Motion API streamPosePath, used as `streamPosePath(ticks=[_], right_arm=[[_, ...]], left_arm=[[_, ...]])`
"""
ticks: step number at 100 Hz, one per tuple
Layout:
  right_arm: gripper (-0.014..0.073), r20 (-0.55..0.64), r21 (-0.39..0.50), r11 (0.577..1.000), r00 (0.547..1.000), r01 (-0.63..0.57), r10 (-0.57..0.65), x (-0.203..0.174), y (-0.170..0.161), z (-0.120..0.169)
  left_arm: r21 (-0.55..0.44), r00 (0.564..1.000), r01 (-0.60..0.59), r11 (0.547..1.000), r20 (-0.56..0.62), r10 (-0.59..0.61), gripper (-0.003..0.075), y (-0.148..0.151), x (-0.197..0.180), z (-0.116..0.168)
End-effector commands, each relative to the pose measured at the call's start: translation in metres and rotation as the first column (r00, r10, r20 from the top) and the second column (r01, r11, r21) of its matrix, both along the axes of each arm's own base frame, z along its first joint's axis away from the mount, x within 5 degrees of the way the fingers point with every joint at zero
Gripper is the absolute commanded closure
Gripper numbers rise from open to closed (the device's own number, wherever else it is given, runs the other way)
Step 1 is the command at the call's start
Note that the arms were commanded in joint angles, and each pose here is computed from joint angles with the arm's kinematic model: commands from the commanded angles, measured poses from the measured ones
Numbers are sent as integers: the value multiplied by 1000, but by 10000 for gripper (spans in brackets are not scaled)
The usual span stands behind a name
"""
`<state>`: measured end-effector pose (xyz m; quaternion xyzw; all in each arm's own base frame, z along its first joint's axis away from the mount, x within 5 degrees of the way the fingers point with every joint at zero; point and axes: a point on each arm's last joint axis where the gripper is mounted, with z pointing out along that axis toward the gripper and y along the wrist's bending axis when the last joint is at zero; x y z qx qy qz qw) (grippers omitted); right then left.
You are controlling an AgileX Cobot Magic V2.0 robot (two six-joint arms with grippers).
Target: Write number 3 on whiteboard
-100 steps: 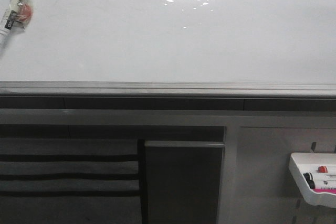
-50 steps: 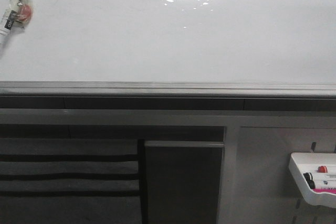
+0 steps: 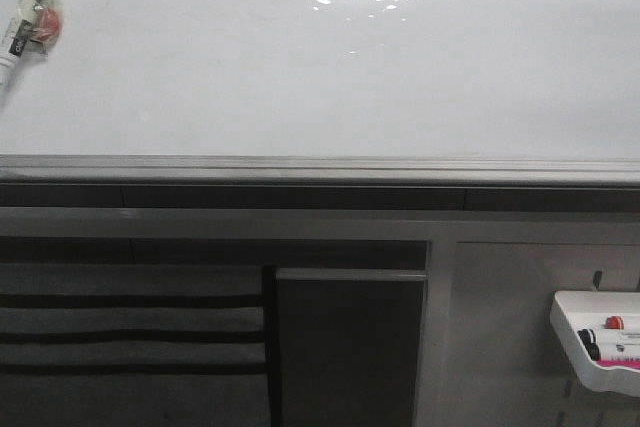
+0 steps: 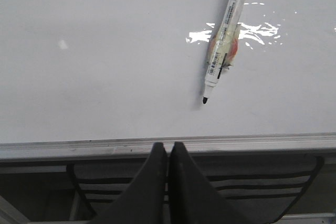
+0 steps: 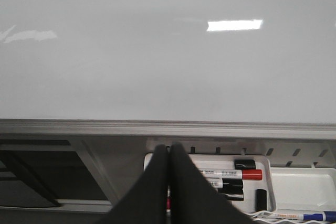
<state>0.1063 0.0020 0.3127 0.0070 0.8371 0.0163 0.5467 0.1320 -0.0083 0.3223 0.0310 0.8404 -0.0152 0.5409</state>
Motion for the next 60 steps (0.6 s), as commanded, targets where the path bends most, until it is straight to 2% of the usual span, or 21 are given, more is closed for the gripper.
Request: streamPosePath(ticks=[1, 7, 12, 19, 24, 29, 37, 49, 60], right_arm=[[651, 96, -14, 1000, 995, 5, -3, 4, -1, 17], [594, 93, -14, 1000, 996, 4, -3, 3, -1, 17], [503, 99, -19, 1000, 995, 5, -3, 4, -1, 17], [337, 99, -34, 999, 995, 7, -4, 4, -2, 17], [235, 99, -40, 999, 995, 8, -4, 4, -2, 17], [163, 99, -42, 999, 995, 8, -4, 4, -2, 17], [111, 99, -42, 999, 995, 8, -4, 4, -2, 17], [114, 97, -42, 999, 995, 8, -4, 4, -2, 17], [114, 97, -40, 999, 995, 8, -4, 4, -2, 17]], left_arm=[[-4, 993, -5, 1000, 119, 5, 729, 0, 4, 18], [4, 992, -5, 1000, 122, 5, 654, 1, 4, 18], [17, 992, -6, 1000, 123, 4, 532, 1, 4, 18], [28, 991, -7, 1000, 131, 3, 300, 1, 4, 19], [21, 991, -7, 1000, 131, 4, 188, 1, 4, 19], [10, 991, -6, 1000, 130, 4, 123, 1, 4, 19], [3, 992, -5, 1000, 130, 5, 100, 1, 4, 19], [-114, 992, 3, 993, 122, 11, 101, -3, 4, 19], [-136, 993, 5, 991, 121, 12, 101, -4, 4, 19]])
